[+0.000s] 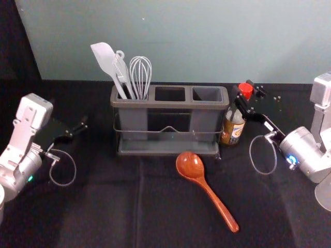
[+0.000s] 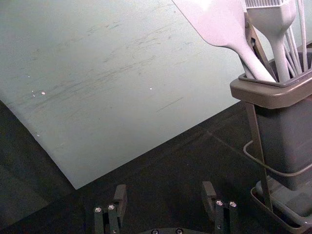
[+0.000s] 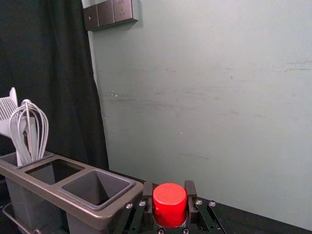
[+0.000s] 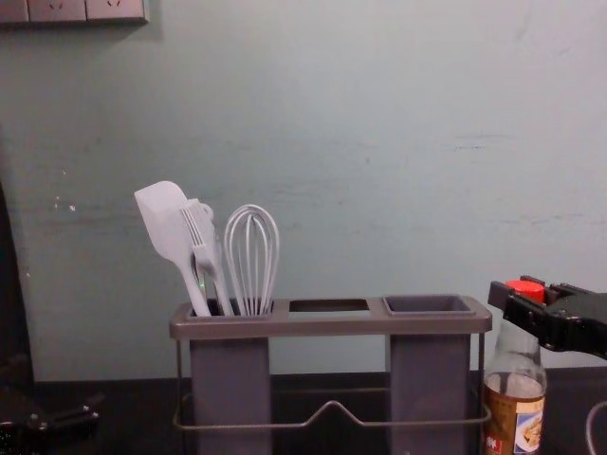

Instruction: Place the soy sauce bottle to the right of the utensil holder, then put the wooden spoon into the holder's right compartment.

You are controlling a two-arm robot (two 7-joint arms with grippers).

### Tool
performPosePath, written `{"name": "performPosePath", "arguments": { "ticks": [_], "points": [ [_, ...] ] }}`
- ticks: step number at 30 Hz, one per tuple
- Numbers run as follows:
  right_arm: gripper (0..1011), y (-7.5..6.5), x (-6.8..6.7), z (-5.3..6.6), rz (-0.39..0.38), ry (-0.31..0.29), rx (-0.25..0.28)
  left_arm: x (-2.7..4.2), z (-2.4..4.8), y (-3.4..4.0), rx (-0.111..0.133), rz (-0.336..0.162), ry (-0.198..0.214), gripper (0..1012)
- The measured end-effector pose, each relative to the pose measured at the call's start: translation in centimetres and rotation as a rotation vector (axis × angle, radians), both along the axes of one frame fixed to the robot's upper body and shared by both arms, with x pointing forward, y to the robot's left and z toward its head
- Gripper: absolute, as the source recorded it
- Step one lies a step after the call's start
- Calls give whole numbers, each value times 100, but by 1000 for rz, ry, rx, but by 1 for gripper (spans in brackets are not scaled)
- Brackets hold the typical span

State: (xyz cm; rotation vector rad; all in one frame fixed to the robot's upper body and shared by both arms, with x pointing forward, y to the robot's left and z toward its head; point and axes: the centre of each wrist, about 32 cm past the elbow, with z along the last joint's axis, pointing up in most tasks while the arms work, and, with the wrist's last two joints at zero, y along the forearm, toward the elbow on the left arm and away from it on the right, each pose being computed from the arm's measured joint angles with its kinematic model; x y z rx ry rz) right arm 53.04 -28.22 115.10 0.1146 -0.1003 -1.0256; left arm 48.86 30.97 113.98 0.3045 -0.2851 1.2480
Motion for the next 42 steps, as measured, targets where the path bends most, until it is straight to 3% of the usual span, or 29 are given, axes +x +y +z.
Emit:
{"name": "performPosePath", "arguments": {
  "ticks": [8,13,16,26,33,42],
  "points": [
    [409,6,2,7,2,-2,3,0,0,0,0,0,0,1005],
    [575,6,-22,64,1,-15,20,0,0,0,0,0,0,1005],
    [704,-7,-73,178,-6,-47,39,0,0,0,0,0,0,1005],
    [979,-15,-333,493,11,-131,46,0,0,0,0,0,0,1005],
    [1000,33,-562,542,62,-132,18,0,0,0,0,0,0,1005],
    [1000,142,-820,437,160,-85,-25,0,0,0,0,0,0,1005]
  ]
}}
